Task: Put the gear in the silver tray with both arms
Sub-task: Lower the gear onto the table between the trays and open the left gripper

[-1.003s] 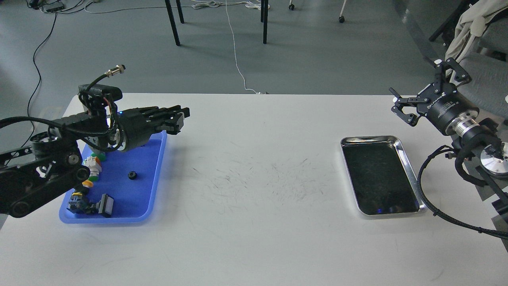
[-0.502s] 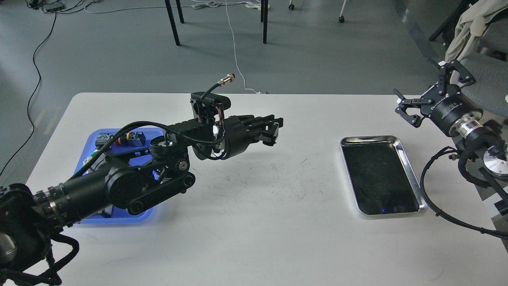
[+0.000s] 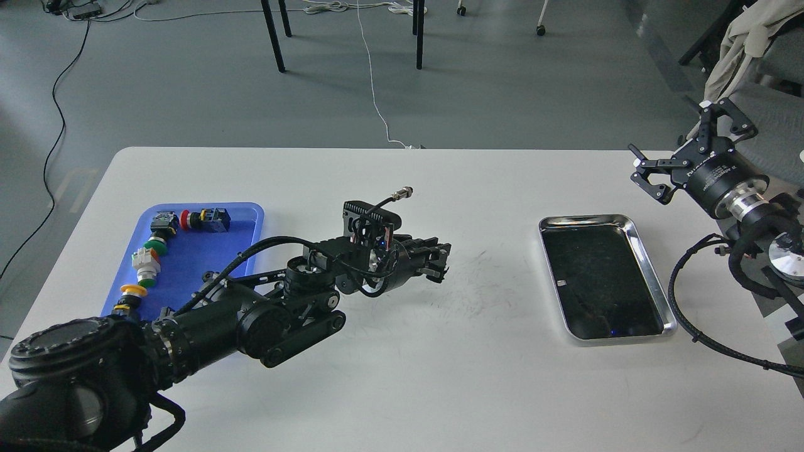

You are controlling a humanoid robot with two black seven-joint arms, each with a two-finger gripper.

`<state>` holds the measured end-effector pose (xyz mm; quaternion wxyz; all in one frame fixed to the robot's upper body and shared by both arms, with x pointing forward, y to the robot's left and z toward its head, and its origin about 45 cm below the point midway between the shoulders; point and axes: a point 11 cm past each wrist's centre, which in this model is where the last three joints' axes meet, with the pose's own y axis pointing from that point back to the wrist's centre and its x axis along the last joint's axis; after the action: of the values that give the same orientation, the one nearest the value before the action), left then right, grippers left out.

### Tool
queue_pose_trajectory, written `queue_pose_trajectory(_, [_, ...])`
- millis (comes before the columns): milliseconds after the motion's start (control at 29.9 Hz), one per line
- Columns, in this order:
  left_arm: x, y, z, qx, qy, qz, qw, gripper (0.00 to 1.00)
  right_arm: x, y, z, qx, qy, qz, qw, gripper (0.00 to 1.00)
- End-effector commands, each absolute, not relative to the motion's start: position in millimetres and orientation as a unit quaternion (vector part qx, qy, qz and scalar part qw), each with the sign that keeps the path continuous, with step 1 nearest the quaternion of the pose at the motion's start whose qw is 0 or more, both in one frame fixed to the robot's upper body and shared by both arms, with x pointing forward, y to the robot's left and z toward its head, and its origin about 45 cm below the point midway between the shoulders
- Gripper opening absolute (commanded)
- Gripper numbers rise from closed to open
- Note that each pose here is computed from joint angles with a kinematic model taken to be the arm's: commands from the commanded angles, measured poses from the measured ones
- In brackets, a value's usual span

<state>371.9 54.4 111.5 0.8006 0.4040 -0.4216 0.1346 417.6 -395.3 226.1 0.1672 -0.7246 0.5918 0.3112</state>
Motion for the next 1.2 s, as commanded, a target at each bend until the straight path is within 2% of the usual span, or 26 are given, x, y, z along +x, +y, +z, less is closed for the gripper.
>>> queue_pose_trajectory(0, [371.2,55.0,109.9,0.407,-0.423,0.135,0.798,0.08,417.8,-395.2,226.4,-0.725,0.592,0.311,0.167,0.99])
queue_pose_trajectory(201, [360.7,50.9,104.7,0.399,-0.416,0.133,0.806,0.08,417.9,-394.5,226.1,-0.725,0.591,0.311,0.168,0.99])
queue_pose_trajectory(435, [328.6,41.9,87.4,0.383,-0.394,0.113,0.828,0.08,417.8,-394.3,225.8,-0.725,0.591,0.312,0.167,0.99])
queue_pose_trajectory(635, [324.1,39.8,86.3,0.378,-0.391,0.110,0.832,0.08,417.8,-394.8,225.5,-0.725,0.592,0.312,0.167,0.99])
queue_pose_trajectory(736, [323.2,38.0,87.7,0.374,-0.391,0.109,0.834,0.11,418.1,-395.0,225.9,-0.724,0.592,0.311,0.167,0.99])
queue_pose_trajectory(903, [319.9,30.1,95.3,0.353,-0.396,0.113,0.840,0.33,418.2,-394.6,226.2,-0.725,0.591,0.311,0.167,0.99])
queue_pose_trajectory(936, [319.6,29.1,96.3,0.348,-0.396,0.114,0.842,0.45,418.2,-394.6,226.2,-0.725,0.591,0.311,0.167,0.99])
queue_pose_trajectory(970, [318.8,27.3,98.2,0.341,-0.396,0.115,0.845,0.52,417.7,-394.5,225.1,-0.725,0.591,0.312,0.166,0.99])
queue_pose_trajectory(1070, [318.7,24.4,102.5,0.324,-0.384,0.129,0.855,0.63,418.0,-393.1,224.8,-0.725,0.591,0.313,0.164,0.99])
queue_pose_trajectory(1170, [321.4,23.7,106.9,0.306,-0.371,0.154,0.863,0.96,418.1,-391.7,225.3,-0.726,0.590,0.313,0.164,0.99])
